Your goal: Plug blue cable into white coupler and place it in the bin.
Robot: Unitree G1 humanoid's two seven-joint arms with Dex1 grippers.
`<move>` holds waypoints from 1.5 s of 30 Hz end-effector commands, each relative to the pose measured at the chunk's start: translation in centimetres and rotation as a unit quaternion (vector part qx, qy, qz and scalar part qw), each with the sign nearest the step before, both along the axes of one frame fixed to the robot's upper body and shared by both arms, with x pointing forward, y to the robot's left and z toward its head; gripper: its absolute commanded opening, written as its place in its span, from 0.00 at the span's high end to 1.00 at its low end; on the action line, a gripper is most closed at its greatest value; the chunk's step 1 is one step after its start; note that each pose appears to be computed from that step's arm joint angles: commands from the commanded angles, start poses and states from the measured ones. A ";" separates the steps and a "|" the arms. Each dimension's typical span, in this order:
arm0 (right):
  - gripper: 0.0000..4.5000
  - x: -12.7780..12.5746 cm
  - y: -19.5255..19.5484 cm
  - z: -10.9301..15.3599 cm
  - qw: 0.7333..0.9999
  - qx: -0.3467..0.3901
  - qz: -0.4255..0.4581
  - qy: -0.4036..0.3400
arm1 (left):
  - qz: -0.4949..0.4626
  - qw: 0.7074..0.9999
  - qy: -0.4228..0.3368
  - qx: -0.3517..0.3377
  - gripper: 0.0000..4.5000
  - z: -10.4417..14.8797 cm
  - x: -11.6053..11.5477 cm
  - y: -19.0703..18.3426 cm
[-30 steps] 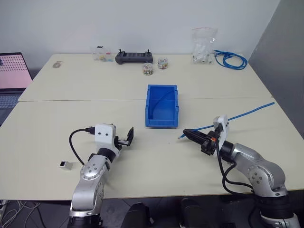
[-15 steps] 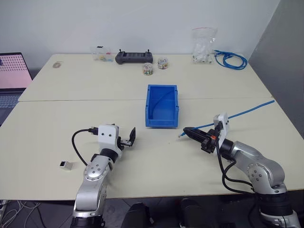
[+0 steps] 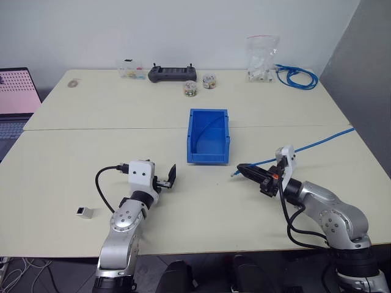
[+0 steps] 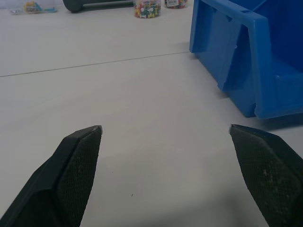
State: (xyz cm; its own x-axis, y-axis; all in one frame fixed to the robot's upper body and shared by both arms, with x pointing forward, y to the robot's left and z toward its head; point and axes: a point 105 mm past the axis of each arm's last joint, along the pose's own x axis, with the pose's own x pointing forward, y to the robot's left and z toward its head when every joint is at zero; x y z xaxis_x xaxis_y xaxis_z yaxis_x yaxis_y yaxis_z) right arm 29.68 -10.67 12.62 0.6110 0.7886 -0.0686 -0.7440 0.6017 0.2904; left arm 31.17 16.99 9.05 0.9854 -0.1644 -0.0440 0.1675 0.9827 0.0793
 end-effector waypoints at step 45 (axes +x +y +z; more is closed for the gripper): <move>1.00 -0.9 1.5 0.5 0.997 0.004 0.081 0.002 | -0.360 0.806 0.325 0.339 0.00 8.0 -8.1 18.2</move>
